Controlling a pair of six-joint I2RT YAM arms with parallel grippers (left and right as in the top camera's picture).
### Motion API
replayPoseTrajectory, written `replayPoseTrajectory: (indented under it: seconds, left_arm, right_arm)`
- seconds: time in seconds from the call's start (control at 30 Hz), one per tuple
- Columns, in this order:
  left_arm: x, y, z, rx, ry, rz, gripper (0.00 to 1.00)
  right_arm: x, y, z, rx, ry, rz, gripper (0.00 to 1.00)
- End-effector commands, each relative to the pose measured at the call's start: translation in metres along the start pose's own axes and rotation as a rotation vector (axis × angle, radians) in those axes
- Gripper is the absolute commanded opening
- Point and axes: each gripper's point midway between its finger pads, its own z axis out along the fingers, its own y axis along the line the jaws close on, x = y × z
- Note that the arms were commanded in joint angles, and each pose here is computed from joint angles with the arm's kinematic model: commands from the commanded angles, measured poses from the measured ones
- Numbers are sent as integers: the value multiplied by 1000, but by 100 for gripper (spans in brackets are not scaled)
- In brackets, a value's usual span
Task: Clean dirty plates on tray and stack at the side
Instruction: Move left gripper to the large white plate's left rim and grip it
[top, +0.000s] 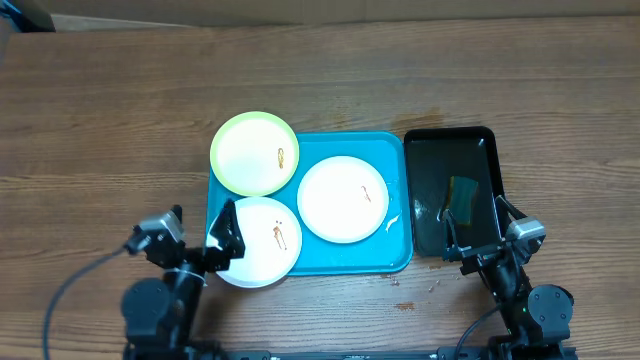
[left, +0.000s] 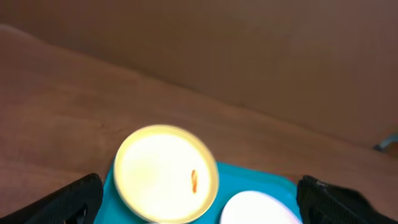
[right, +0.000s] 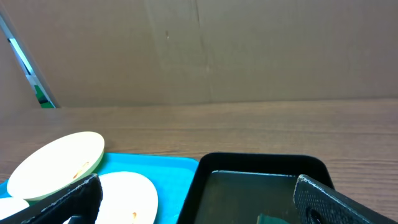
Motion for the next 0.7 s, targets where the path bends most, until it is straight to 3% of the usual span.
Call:
replayPoseTrajectory:
  seconds: [0.0, 0.13, 0.33, 0.57, 0.67]
  left_arm:
    - [-31, -38, 6, 119, 81, 25, 100]
    - [-36, -67, 15, 184, 362, 20, 100]
    - [-17, -61, 6, 43, 807, -41, 100]
    - [10, -79, 29, 134, 1014, -234, 100]
    - [20, -82, 34, 161, 1067, -249, 59]
  right_arm:
    - [1, -1, 0, 2, -6, -2, 100]
    - [1, -1, 0, 2, -6, -2, 100]
    - [1, -1, 0, 2, -6, -2, 100]
    - [-2, 0, 0, -5, -17, -4, 100]
    - [-5, 11, -1, -63, -19, 5, 100]
